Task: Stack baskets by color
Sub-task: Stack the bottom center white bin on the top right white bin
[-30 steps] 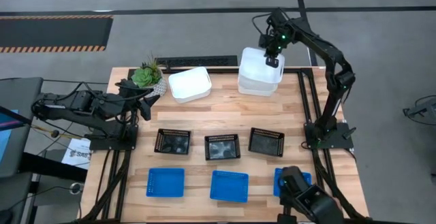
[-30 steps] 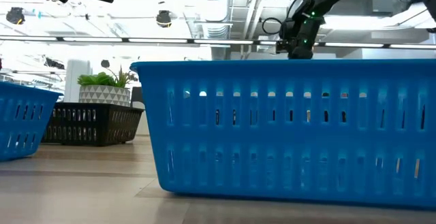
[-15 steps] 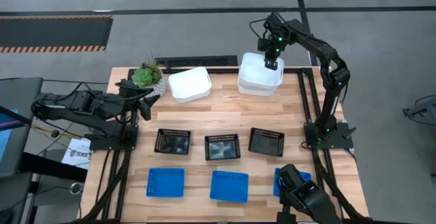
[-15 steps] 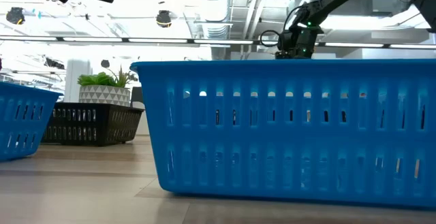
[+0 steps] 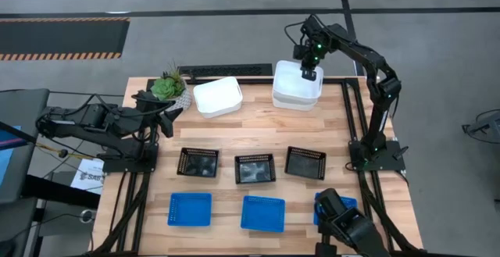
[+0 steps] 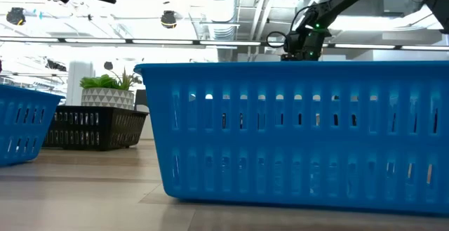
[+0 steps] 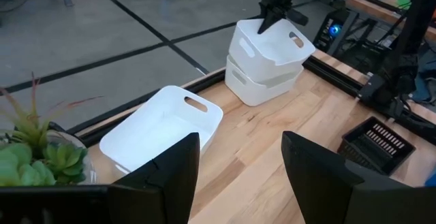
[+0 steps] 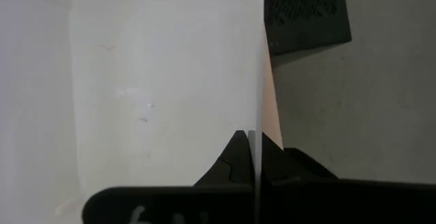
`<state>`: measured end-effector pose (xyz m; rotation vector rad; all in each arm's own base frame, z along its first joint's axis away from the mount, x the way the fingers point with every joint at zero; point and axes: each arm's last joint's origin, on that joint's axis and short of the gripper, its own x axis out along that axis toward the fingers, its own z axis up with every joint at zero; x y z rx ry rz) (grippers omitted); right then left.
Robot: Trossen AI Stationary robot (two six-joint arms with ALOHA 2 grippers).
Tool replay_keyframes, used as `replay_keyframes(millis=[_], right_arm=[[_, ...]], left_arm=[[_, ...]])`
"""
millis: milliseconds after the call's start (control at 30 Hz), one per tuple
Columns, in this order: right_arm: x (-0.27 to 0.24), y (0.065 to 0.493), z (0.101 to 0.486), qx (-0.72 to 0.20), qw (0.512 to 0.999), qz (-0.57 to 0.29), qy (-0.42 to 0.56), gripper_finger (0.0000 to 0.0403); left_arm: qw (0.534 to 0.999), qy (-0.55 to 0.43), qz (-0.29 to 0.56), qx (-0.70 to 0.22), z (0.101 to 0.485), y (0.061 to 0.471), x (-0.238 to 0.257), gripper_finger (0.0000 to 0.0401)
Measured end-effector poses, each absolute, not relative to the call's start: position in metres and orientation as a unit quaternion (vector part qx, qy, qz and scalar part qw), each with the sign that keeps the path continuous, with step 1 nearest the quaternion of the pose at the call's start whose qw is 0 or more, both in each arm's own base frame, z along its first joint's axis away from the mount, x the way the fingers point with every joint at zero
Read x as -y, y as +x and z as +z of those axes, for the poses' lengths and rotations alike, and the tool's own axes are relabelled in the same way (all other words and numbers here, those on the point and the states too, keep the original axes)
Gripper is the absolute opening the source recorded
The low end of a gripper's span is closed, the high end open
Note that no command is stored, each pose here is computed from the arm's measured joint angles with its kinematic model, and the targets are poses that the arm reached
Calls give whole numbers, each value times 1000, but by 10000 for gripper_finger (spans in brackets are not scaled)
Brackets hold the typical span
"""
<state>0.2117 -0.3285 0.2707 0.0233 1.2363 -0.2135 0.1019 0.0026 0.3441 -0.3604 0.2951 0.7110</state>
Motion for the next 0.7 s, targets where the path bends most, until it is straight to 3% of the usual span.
replay_keyframes(millis=[533,700], right_arm=[[324,214,269,-579,811,-82,23,0],[328,221,253,-593,802,-68,26,0]], left_arm=[[912,-172,345,-144,344,102,-3,197],[911,-172,345,-144,344,102,-3,197]])
